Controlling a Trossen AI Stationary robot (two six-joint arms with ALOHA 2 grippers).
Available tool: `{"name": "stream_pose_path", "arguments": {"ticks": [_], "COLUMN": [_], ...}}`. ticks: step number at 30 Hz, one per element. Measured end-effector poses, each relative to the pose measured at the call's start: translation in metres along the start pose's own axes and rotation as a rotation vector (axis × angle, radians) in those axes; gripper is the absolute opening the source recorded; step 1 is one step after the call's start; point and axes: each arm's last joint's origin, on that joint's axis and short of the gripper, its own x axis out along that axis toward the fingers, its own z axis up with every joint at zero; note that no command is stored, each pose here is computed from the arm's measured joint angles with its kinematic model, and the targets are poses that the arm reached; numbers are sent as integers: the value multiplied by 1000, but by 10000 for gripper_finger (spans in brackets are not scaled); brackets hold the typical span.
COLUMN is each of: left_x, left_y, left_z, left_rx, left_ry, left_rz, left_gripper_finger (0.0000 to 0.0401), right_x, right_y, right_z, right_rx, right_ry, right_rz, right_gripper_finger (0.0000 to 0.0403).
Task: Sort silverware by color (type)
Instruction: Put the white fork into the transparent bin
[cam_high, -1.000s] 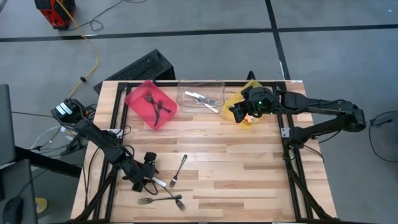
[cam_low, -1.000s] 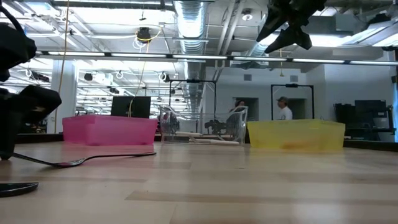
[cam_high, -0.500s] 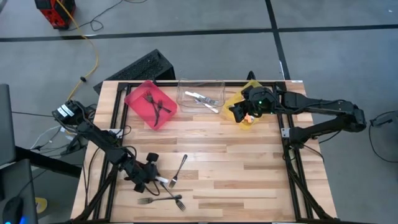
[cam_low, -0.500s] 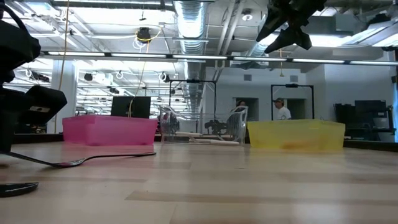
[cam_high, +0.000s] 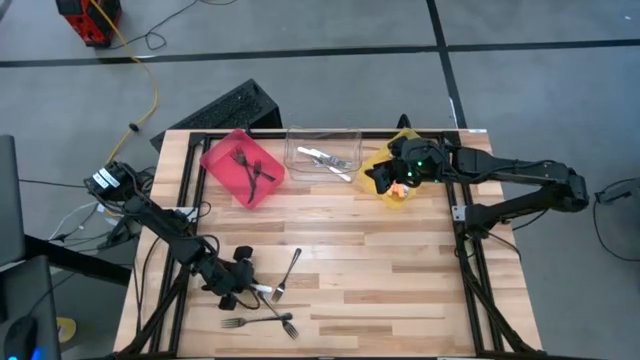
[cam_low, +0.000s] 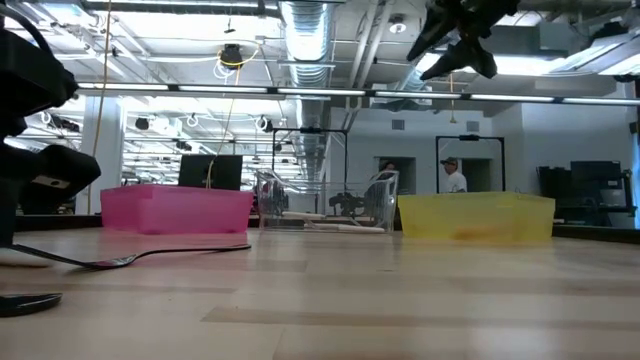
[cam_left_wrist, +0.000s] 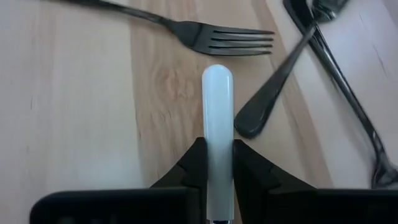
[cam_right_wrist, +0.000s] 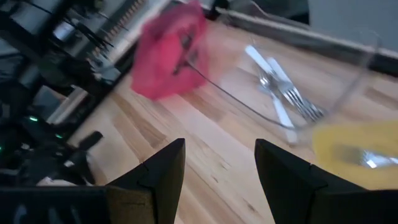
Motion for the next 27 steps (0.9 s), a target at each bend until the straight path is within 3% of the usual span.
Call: {"name": "stream_pose_path", "arguments": {"ticks": [6,12,18,27], "left_x": [-1,-4,-8,-14], "left_y": [-4,-10,-13,-17], "left_z": [7,20,27,39], "left_rx": [-109,-207,-364,-479], "left_ry": [19,15,35,36], "left_rz": [19,24,74,126], "left_gripper_finger": [30,30,30,30], "right_x": [-1,-2,-2,-2], "right_y": [10,14,14,14], "right_z": [7,13,13,13], "right_rx": [-91,-95,-112,-153], "right_ry": [-87,-143,-144,-146], "right_rz": [90,132,133,130], "right_gripper_finger": [218,218,218,218]}}
